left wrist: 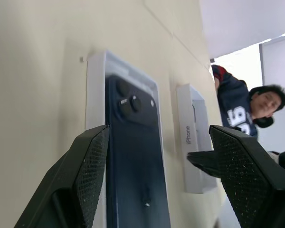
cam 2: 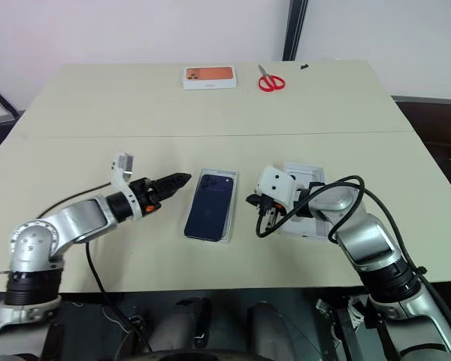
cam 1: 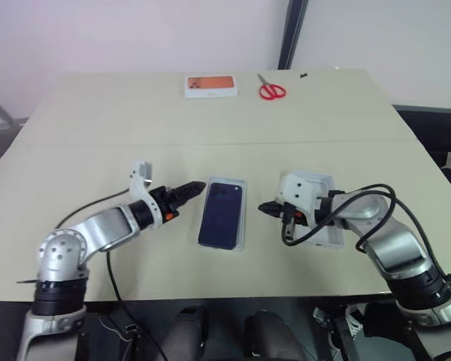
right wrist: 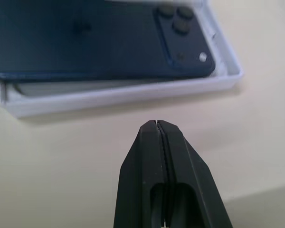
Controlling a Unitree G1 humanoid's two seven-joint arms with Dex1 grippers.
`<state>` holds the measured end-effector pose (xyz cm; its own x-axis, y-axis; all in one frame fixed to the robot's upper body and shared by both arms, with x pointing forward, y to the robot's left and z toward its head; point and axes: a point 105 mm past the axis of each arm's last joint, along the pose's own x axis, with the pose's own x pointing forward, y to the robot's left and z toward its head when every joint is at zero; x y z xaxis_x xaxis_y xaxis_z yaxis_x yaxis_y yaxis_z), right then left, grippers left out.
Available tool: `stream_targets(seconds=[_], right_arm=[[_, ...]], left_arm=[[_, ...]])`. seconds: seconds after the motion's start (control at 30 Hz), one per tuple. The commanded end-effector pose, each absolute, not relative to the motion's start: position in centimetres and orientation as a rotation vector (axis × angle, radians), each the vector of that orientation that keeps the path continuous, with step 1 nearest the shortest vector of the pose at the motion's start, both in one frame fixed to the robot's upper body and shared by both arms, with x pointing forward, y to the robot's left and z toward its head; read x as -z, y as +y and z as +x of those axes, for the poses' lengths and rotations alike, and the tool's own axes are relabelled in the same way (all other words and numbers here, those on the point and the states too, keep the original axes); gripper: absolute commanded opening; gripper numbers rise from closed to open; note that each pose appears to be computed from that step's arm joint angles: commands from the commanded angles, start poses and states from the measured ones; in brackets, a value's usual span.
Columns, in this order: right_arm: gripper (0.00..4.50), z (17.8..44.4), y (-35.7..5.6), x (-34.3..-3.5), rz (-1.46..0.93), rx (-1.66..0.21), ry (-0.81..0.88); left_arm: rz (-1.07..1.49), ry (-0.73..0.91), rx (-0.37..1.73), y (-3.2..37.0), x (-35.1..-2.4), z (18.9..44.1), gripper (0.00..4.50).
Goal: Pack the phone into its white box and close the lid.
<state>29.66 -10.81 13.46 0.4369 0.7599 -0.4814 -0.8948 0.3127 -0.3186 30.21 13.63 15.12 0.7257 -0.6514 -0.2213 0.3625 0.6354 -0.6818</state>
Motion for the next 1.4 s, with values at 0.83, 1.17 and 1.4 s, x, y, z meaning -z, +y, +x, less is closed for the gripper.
stream_targets(seconds=[0.83,1.17,1.4], right_arm=[[0.0,25.3,-3.1,-11.5,-0.548,-1.401,0.337],[0.0,26.6,-4.4,-12.4,-0.584,-1.325,0.316],[0.0,25.4,-4.2,-13.0,-0.555,-1.402,0.296]], left_arm=[[0.1,0.42,0.976,15.8,-11.6,24.3,3.52],[0.138,0.407,0.989,15.8,-11.4,24.4,3.52],[0.254,0.263,1.029,15.5,-12.6,24.5,3.52]])
